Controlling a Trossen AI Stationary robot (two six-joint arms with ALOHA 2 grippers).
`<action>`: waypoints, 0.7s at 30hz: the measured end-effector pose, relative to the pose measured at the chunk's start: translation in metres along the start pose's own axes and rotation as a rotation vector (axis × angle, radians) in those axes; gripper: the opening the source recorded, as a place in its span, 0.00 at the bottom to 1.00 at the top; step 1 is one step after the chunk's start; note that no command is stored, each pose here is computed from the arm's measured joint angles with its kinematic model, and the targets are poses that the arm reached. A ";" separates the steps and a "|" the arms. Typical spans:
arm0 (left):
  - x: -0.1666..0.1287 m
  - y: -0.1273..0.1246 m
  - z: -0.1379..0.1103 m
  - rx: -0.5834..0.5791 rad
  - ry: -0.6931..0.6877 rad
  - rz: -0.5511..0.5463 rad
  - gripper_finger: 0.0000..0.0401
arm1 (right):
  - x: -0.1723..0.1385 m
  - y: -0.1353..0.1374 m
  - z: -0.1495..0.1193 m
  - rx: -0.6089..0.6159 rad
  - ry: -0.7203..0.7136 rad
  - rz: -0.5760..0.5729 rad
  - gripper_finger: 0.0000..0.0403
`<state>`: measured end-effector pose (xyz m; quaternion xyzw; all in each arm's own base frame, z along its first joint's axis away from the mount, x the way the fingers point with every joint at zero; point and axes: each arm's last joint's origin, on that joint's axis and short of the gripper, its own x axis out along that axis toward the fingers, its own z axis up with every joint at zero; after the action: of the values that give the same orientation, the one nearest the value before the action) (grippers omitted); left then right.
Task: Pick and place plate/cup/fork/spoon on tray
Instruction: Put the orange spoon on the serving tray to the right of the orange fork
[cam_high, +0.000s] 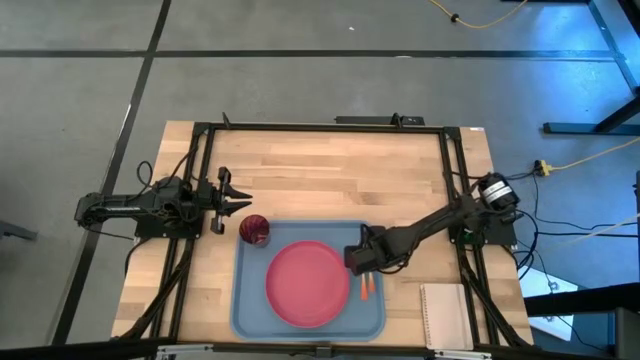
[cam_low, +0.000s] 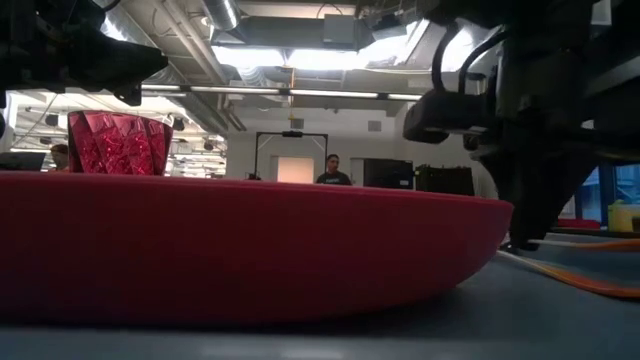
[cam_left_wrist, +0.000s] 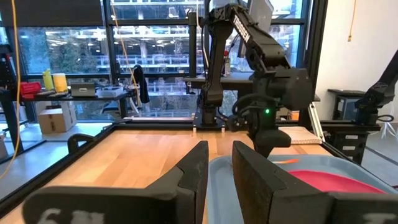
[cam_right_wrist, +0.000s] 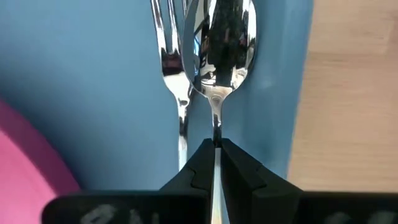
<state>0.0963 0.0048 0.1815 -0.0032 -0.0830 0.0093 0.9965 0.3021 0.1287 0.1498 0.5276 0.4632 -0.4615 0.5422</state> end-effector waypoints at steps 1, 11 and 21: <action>0.000 0.000 0.000 0.000 -0.001 0.000 0.17 | 0.001 0.001 0.001 0.002 0.008 0.002 0.05; 0.000 0.000 0.000 0.000 0.000 0.000 0.17 | 0.002 0.009 0.008 -0.046 0.014 0.047 0.05; 0.000 0.000 0.000 0.000 0.000 0.000 0.17 | 0.007 0.015 0.009 -0.088 0.039 0.082 0.05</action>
<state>0.0963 0.0048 0.1815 -0.0032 -0.0831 0.0093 0.9965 0.3186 0.1202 0.1451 0.5306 0.4714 -0.4081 0.5741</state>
